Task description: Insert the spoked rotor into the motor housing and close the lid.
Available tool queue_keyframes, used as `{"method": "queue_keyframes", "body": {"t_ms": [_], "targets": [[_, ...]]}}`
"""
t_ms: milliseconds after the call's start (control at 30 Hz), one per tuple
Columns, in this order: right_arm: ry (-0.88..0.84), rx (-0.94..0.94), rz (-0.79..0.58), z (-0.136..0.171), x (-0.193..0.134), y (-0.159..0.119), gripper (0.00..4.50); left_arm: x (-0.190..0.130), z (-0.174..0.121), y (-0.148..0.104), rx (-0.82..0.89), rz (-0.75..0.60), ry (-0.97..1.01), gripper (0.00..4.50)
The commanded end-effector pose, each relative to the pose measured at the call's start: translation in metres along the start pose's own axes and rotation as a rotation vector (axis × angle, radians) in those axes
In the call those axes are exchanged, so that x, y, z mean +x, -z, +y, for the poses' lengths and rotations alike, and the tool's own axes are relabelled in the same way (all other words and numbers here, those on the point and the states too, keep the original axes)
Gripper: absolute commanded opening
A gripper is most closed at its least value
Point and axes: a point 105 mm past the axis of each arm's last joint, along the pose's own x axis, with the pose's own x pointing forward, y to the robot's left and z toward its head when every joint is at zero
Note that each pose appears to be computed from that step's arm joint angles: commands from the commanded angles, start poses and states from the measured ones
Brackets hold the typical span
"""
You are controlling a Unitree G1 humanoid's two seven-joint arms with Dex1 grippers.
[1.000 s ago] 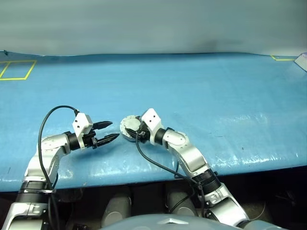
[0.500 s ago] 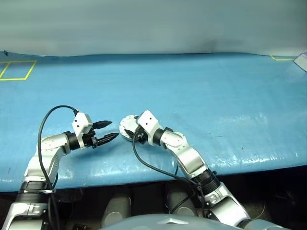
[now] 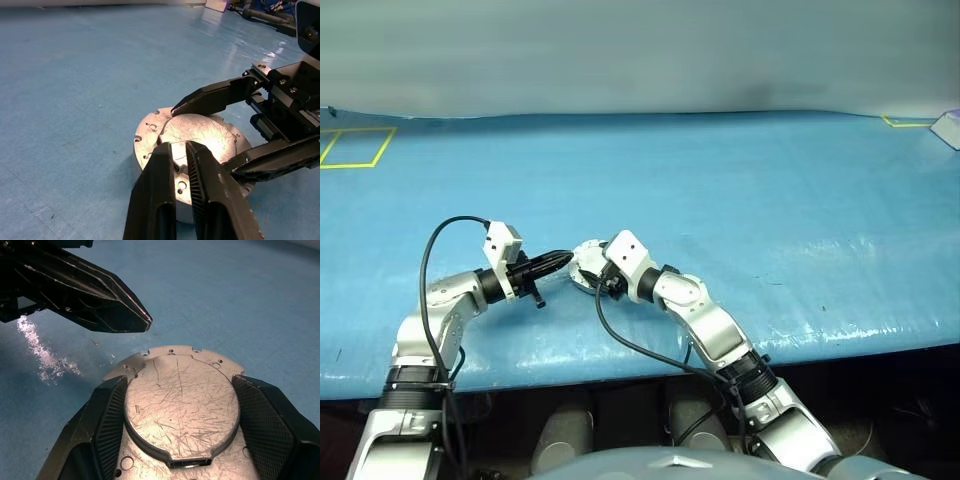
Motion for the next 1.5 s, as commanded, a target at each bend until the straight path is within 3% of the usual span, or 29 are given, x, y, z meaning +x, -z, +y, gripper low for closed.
{"method": "queue_keyframes", "body": {"t_ms": [33, 433, 767, 1267, 1400, 1500], "targets": [[0.04, 0.003, 0.084, -0.006, -0.003, 0.021, 3.01, 0.004, 0.001, 0.001, 0.026, 0.017, -0.003, 0.03], [0.064, 0.008, 0.077, -0.009, -0.005, 0.021, 3.01, 0.009, -0.003, 0.024, 0.042, 0.116, -0.002, 0.03], [0.065, 0.011, 0.075, -0.009, -0.005, 0.02, 3.01, 0.005, -0.008, 0.025, -0.072, 0.095, 0.014, 0.03], [0.04, 0.078, 0.035, -0.012, -0.011, 0.011, 3.01, 0.006, -0.003, 0.031, -0.021, 0.131, -0.034, 0.03], [0.04, 0.065, 0.008, -0.014, -0.015, 0.003, 4.35, 0.008, -0.004, 0.029, -0.026, 0.124, -0.025, 0.0], [0.03, 0.073, -0.062, -0.013, -0.02, -0.011, 4.46, 0.008, -0.005, 0.03, -0.031, 0.132, -0.022, 0.0]]}}
